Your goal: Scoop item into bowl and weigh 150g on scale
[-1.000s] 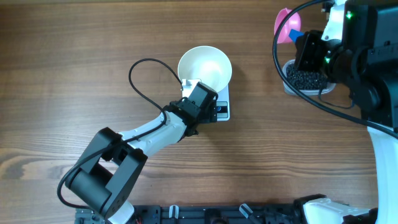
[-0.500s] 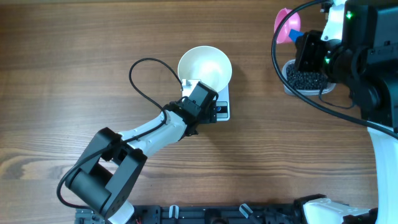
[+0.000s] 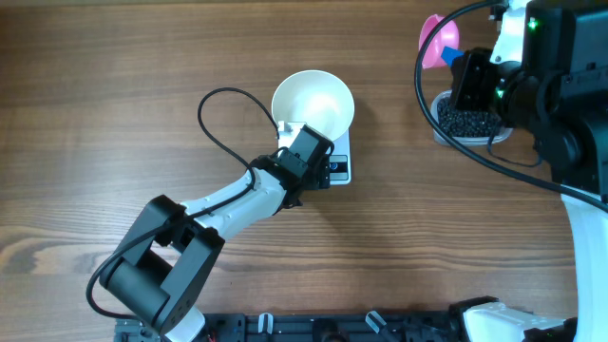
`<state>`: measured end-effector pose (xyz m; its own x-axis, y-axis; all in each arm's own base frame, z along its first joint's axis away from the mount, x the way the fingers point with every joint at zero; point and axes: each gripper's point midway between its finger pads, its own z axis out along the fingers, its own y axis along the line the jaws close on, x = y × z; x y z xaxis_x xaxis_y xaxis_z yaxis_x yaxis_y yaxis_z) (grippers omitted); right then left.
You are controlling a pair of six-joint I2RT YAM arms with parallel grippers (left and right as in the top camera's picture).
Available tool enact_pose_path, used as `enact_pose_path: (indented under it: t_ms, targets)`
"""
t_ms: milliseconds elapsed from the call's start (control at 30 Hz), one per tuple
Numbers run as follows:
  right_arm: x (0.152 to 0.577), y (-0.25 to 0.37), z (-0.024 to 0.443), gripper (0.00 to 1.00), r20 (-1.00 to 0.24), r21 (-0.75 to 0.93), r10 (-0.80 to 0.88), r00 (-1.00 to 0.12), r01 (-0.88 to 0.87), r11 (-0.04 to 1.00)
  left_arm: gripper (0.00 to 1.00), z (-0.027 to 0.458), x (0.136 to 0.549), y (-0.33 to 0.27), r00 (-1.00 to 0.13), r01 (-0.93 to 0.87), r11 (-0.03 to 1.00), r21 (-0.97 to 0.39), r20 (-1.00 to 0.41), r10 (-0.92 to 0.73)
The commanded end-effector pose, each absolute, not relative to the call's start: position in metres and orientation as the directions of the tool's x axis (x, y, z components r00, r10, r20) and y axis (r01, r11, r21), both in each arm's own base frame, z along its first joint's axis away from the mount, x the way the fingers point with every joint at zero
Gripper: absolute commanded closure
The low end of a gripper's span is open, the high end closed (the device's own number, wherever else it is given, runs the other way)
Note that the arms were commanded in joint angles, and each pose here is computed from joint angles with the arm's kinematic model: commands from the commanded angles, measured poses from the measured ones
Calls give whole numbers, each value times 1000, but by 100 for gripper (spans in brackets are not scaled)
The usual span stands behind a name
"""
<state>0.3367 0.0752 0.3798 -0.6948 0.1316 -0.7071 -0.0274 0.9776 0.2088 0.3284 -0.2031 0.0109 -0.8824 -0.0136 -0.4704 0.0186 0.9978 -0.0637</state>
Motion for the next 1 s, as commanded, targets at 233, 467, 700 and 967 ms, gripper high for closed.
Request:
enact_pose_path:
  t_ms: [233, 467, 700, 967]
  targets:
    - [338, 71, 386, 96, -725, 188, 119, -679, -29, 982, 0, -20, 309, -179, -917, 33, 998, 62, -396, 55]
    - [338, 71, 387, 96, -726, 188, 119, -678, -29, 982, 0, -6, 313, -181, -908, 56, 997, 59, -411, 75]
    - [334, 78, 384, 96, -709, 215, 118, -696, -54, 975, 0, 126, 296, -207, -827, 144, 975, -167, -561, 26]
    - [332, 83, 384, 96, -703, 232, 111, -702, -79, 970, 0, 272, 262, -134, -592, 124, 918, -376, -771, -235]
